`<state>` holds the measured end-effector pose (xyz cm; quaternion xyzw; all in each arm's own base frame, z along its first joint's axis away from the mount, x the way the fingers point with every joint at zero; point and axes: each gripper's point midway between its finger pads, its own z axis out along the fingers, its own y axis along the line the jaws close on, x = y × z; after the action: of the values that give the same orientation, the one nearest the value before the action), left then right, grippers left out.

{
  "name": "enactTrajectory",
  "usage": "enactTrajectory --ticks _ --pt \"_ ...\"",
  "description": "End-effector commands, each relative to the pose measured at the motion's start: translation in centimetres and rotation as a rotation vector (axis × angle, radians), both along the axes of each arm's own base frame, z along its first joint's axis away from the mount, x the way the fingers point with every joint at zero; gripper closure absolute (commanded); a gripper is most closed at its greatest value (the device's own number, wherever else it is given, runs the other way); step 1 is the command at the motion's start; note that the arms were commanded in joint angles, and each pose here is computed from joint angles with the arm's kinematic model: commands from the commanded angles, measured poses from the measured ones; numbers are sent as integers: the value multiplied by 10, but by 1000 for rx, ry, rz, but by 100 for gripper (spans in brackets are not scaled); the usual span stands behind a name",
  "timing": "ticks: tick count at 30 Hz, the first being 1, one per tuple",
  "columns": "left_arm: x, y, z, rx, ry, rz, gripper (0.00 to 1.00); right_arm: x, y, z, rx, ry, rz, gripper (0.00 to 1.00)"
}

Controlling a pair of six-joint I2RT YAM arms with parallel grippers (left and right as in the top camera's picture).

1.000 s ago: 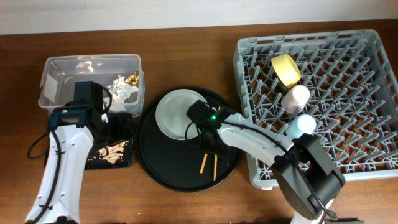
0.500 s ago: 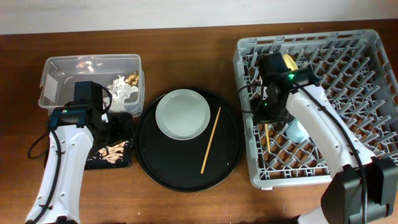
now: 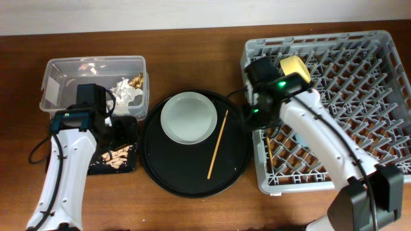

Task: Sort waste into correct bins and load items into the dishwasher rack
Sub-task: 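Grasp the second chopstick with the right gripper and place it in the rack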

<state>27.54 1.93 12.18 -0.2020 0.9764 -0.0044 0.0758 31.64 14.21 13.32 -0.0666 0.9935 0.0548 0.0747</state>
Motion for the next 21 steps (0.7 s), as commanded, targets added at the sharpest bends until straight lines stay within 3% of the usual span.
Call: enactTrajectory --ticks 1,6,15,18,21 --pt "0 2 5 9 -18 10 1 -12 50 1 48 -8 11 52" --pt "0 2 5 9 -16 10 1 -28 99 -39 23 56 45 47" --pt "0 2 5 9 -17 11 1 -43 91 -126 -144 241 -56 47" --pt "0 2 5 10 -18 10 1 -45 90 -135 -156 256 -57 49" --pt "1 2 5 10 -19 11 1 -47 88 -139 -160 261 -57 58"
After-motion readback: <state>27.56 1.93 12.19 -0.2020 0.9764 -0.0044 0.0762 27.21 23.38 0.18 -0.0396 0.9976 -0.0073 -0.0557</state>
